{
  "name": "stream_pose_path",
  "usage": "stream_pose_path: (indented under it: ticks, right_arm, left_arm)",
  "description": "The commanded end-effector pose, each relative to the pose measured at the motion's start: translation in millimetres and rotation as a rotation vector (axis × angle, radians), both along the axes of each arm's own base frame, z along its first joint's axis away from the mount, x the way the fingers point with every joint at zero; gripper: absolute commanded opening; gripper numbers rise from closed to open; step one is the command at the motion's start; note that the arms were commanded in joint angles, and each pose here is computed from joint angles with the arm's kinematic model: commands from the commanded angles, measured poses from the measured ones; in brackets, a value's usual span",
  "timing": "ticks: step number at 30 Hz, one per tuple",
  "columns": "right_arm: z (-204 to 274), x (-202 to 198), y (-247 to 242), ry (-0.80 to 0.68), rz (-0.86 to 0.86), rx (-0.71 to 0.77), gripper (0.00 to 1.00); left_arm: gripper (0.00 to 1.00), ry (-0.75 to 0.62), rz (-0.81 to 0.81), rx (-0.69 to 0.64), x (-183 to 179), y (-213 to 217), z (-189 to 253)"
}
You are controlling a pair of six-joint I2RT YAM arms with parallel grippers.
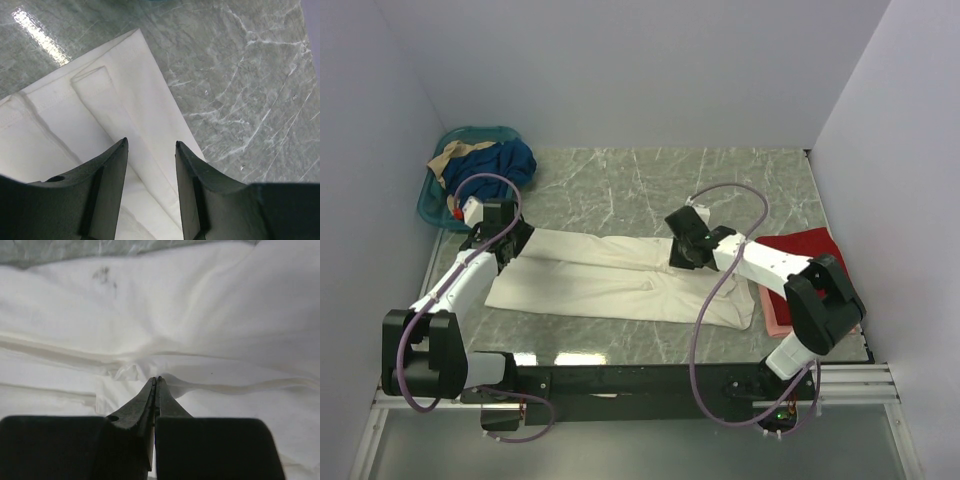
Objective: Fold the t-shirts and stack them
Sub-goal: Fold the tshirt
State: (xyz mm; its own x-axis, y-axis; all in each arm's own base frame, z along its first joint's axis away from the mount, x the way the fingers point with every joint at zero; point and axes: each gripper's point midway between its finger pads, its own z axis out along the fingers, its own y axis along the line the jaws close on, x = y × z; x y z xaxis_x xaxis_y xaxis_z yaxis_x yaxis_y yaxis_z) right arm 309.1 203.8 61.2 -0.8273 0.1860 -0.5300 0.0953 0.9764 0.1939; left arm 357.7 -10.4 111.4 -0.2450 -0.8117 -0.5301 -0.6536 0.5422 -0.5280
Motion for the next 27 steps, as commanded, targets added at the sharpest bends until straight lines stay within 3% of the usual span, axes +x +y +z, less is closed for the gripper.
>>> stream_pose_path:
  ticks: [1, 20, 22, 27]
  right_arm:
    - [12, -12, 15, -0.034, -0.003, 0.067, 0.0]
    - [-6, -87, 57, -0.056, 0.061, 0.179, 0.0]
    - [-6, -90, 63, -0.07, 0.074, 0.208, 0.03]
    - [-6, -89, 66, -0.076, 0.104, 0.204, 0.22]
  left_arm:
    - [0.48, -0.046, -0.026, 0.0, 1, -4, 13]
    - [0.49, -0.026, -0.036, -0.024, -12, -8, -2]
    - [0.49, -0.026, -0.035, -0.025, -12, -8, -2]
    - [0.48, -0.024, -0.041, -0.028, -11, -9, -4]
